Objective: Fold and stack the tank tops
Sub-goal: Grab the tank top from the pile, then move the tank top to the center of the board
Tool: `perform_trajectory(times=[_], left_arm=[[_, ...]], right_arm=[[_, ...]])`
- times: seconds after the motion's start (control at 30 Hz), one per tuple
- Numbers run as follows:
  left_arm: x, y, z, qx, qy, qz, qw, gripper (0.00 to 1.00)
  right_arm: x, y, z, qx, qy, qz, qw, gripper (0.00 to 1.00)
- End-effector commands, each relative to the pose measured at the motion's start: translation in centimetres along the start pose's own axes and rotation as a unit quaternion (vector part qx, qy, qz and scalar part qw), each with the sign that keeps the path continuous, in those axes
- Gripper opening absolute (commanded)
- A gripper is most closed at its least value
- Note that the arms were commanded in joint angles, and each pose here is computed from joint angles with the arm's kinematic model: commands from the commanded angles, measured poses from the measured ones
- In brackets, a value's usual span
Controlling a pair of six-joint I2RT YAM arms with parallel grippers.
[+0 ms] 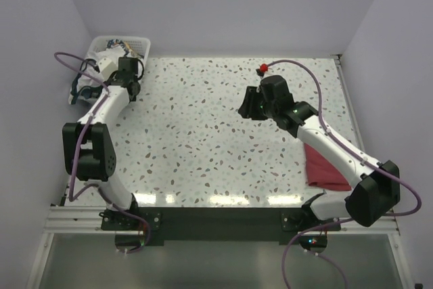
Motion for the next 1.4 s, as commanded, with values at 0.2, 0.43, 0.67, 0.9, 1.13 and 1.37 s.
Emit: perform_trajectory(times=[0.2,0.43,0.67,0.9,1.13,1.37], left_arm=[[7.1,-3.8,-1.0,-0.049,-0.048,0.042,0.997,0.00],[18.5,-8.7,7.2,-0.199,-0.155,0.046,0.967,0.00],[27.7,-10.3,18.8,-0.347,-0.280,0.054,0.893,0.00],[29.8,-13.6,33.6,-0.513,-0.344,0.030,0.786,0.00],[28.1,-12.6,44.5,-0.660,-0.322,0.041,0.677,0.00],[28.4,-11.5,49.2,-0.735,-0.309,0.048,0.602,0.00]], right_arm=[[1.2,1.2,-0.6,0.023,-0.013,0.006,1.000,0.43],[3.4,2.9,-2.1,0.047,-0.033,0.005,0.998,0.43],[6.5,6.1,-5.4,0.098,-0.055,0.016,0.994,0.43],[9.7,6.8,-6.4,0.078,-0.088,0.021,0.993,0.43],[11.9,5.2,-3.1,0.048,-0.154,0.003,0.987,0.43],[11.5,5.5,0.1,0.088,-0.188,0.000,0.978,0.44]])
Point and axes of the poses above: each gripper's point midway between its finger pads, its own z axis back along the fingers, its own y axis along the line the jaws close on, x = y × z, the point moved 3 cm from there along z, back along the fingers, and after that the axes turned 2 degrees about -z, right-handed, at the moved point
